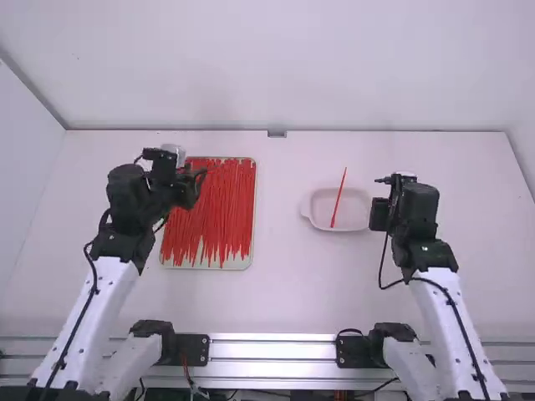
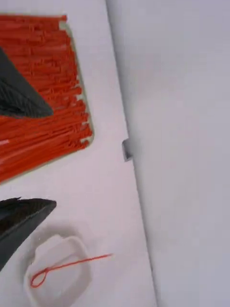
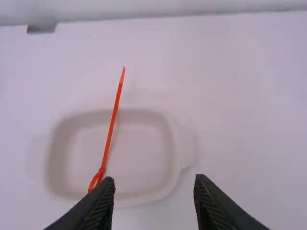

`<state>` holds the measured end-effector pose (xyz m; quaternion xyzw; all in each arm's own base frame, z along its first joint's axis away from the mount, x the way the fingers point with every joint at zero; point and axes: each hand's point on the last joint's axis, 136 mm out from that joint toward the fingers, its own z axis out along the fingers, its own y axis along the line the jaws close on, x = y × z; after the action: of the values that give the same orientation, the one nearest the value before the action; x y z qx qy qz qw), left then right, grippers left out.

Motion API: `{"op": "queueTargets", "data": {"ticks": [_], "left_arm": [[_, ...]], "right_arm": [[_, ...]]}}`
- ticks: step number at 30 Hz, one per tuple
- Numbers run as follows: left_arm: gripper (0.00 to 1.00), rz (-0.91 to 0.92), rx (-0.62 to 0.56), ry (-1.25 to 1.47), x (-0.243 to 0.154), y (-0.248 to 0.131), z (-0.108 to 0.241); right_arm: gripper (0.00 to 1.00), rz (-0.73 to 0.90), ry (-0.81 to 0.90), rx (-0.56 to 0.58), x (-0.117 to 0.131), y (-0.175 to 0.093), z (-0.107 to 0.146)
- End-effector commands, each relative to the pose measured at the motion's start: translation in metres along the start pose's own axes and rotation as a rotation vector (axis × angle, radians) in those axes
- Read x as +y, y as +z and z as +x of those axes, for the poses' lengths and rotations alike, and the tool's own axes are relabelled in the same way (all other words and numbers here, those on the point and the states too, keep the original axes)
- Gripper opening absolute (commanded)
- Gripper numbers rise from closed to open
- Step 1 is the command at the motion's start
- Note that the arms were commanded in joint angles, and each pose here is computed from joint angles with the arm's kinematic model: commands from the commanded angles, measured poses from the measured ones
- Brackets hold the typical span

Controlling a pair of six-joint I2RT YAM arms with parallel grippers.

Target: Fasten the cable tie

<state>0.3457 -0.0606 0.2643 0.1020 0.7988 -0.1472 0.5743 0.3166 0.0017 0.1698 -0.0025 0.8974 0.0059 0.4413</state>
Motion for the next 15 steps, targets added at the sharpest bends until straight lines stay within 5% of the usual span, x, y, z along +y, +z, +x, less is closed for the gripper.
{"op": "queueTargets", "data": {"ticks": [1, 11, 15], "left_arm": [[0.36, -0.109, -0.019, 0.013, 0.015, -0.012, 0.008], [0.14, -0.333, -0.020, 0.010, 0.043, -0.045, 0.060], [0.06, -0.360, -0.021, 0.010, 0.045, -0.053, 0.081]], "right_arm": [[0.37, -0.003, -0.001, -0.042, 0.001, -0.005, 0.006], [0.14, -0.003, -0.005, -0.266, 0.001, -0.021, 0.010], [0.06, -0.003, -0.005, -0.271, 0.001, -0.021, 0.030]]}}
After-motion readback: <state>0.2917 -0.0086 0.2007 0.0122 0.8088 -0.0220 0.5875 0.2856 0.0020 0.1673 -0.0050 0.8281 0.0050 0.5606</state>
